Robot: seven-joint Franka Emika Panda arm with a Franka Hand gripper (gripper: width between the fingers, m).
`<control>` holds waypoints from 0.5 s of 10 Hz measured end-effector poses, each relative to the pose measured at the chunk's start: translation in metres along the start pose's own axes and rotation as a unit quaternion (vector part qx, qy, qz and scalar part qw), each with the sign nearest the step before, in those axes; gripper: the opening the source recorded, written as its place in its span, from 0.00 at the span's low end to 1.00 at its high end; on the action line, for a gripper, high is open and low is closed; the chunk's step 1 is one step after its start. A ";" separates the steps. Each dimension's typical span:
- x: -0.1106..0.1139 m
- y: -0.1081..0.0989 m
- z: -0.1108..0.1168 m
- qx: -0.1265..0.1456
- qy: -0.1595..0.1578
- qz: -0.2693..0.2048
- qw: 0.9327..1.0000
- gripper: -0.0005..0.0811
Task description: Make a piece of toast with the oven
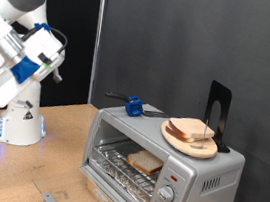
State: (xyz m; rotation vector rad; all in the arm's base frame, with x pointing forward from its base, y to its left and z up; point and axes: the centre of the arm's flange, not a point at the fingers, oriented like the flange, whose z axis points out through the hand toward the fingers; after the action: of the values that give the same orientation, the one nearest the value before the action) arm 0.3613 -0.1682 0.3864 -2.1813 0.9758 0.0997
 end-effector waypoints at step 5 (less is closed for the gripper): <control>0.038 0.032 0.007 -0.011 -0.032 -0.024 0.999 1.00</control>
State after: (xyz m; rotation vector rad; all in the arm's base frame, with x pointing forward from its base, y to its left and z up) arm 0.3687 -0.2012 0.3494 -2.2060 0.8896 0.1576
